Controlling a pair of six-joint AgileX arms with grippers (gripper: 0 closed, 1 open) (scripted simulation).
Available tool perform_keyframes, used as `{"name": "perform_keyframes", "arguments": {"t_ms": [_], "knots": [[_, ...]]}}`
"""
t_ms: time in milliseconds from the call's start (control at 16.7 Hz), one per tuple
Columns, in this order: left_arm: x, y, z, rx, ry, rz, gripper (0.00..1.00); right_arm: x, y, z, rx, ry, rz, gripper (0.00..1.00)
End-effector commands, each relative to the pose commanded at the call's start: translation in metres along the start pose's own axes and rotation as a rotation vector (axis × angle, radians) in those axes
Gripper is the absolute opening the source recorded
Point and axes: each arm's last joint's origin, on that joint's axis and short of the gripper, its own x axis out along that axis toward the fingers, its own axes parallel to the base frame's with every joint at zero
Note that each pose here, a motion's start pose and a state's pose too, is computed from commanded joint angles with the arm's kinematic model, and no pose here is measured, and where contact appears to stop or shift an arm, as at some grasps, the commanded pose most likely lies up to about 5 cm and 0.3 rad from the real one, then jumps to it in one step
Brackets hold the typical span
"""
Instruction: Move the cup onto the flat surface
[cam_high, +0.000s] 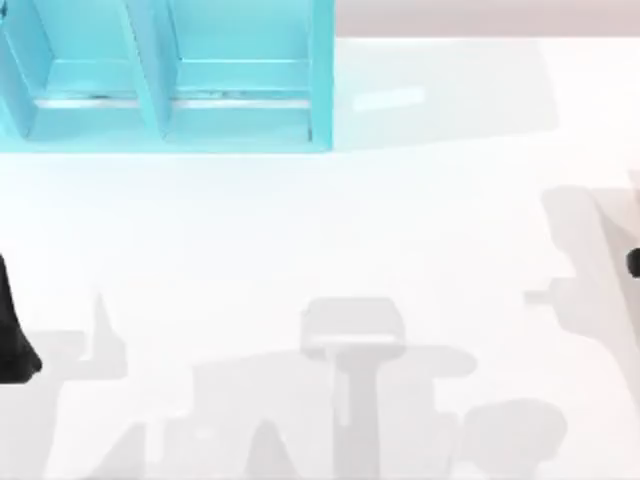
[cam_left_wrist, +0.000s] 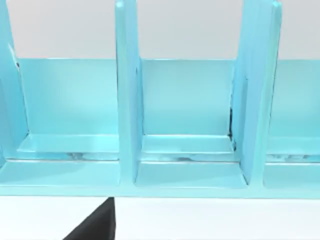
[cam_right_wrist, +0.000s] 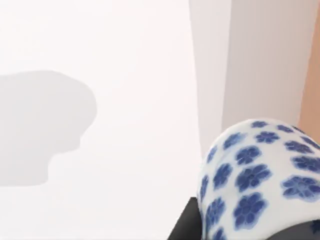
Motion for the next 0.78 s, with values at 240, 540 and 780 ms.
{"name": "perform_keyframes", "arguments": {"t_ms": [240,540,780], "knots": [[0.000,0.000,0.000,0.000,0.000,0.000,1.00,-0.002,0.094,-0.035,-0.020,-0.008,-0.001,0.00],[0.000,0.000,0.000,0.000,0.000,0.000,1.00,-0.001,0.156,-0.094,-0.009,-0.010,0.010,0.00],[0.000,0.000,0.000,0.000,0.000,0.000,1.00,0.000,0.169,-0.114,0.009,-0.005,0.012,0.00]]}}
